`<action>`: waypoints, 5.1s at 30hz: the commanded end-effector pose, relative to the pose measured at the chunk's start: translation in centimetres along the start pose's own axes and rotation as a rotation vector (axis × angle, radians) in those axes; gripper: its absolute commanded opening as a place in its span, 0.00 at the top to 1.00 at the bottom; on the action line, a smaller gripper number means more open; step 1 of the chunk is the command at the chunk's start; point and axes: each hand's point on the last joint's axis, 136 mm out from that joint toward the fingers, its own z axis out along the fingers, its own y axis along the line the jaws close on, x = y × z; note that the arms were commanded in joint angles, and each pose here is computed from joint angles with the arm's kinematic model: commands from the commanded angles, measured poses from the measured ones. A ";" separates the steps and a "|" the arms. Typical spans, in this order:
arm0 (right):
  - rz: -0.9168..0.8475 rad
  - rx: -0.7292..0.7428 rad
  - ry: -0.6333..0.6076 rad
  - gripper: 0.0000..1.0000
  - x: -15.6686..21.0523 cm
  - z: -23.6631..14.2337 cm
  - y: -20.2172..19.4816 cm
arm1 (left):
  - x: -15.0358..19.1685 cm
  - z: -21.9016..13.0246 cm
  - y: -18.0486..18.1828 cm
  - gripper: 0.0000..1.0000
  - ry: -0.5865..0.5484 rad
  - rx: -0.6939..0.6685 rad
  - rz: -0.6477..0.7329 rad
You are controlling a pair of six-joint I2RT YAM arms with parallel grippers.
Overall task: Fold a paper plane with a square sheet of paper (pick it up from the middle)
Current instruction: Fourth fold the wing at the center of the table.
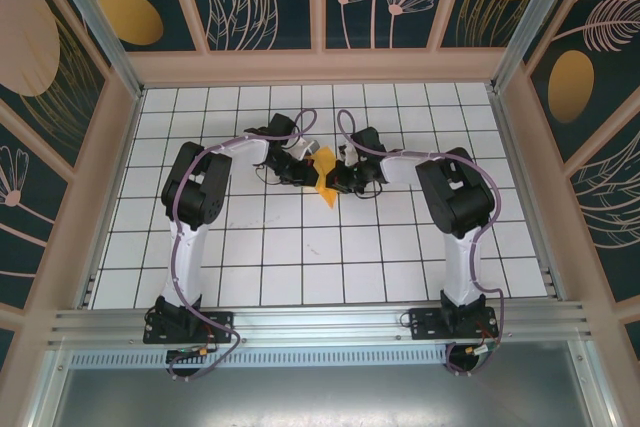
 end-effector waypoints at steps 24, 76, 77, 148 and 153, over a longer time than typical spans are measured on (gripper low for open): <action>0.063 0.195 0.046 1.00 3.0 1.6 -5.6 | -5.6 -5.9 -6.4 0.89 -0.354 0.174 -0.208; -0.008 0.280 0.207 1.00 9.7 1.0 -9.0 | -11.3 -0.4 6.8 0.81 -0.374 -0.228 -0.322; -0.007 0.281 0.212 1.00 9.8 1.0 -9.0 | -11.6 -0.5 6.6 0.81 -0.375 -0.222 -0.321; -0.033 0.263 0.164 1.00 8.2 0.8 -7.5 | -9.9 1.2 2.4 0.89 -0.315 -0.123 -0.293; -0.036 0.264 0.190 1.00 9.3 0.6 -7.8 | -10.7 1.7 3.7 0.89 -0.315 -0.151 -0.273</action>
